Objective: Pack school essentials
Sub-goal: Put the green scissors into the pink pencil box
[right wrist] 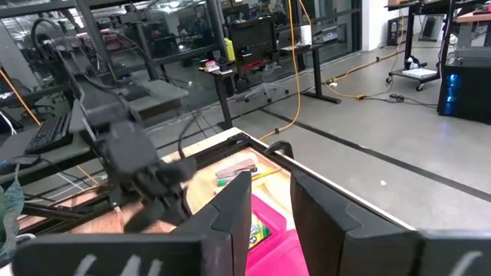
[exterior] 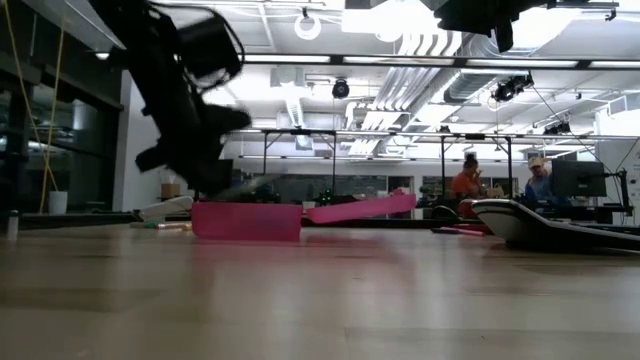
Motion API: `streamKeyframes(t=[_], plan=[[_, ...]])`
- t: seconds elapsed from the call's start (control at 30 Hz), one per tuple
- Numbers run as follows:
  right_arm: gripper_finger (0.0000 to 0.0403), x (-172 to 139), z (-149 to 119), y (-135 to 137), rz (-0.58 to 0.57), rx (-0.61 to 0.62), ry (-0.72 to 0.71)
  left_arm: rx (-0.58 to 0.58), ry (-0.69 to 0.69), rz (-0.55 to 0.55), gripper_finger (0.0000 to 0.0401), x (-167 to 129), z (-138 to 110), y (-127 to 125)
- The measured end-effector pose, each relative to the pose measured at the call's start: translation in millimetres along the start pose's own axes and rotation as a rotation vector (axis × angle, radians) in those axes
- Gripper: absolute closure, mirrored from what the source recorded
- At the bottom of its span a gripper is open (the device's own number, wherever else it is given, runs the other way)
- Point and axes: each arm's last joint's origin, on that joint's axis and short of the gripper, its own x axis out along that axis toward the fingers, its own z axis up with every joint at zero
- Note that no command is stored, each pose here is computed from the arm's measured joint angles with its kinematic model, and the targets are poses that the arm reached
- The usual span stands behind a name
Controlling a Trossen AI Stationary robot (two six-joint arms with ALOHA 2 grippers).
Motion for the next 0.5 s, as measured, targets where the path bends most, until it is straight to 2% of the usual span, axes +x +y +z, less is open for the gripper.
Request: streamKeyframes(t=[0.1,0.27,0.5], plan=[[0.0316,0,0,0,0.0,0.014,0.0,-0.068,0.037,0.048,0.0401,11,-5,0],[0.0316,0,0,0,-0.002,0.024,0.003,-0.168,0.052,0.071,0.0401,11,-9,0],[0.0316,0,-2,-1,-0.008,0.017,0.017,-0.181,0.045,0.027,0.0401,-3,-3,-4]])
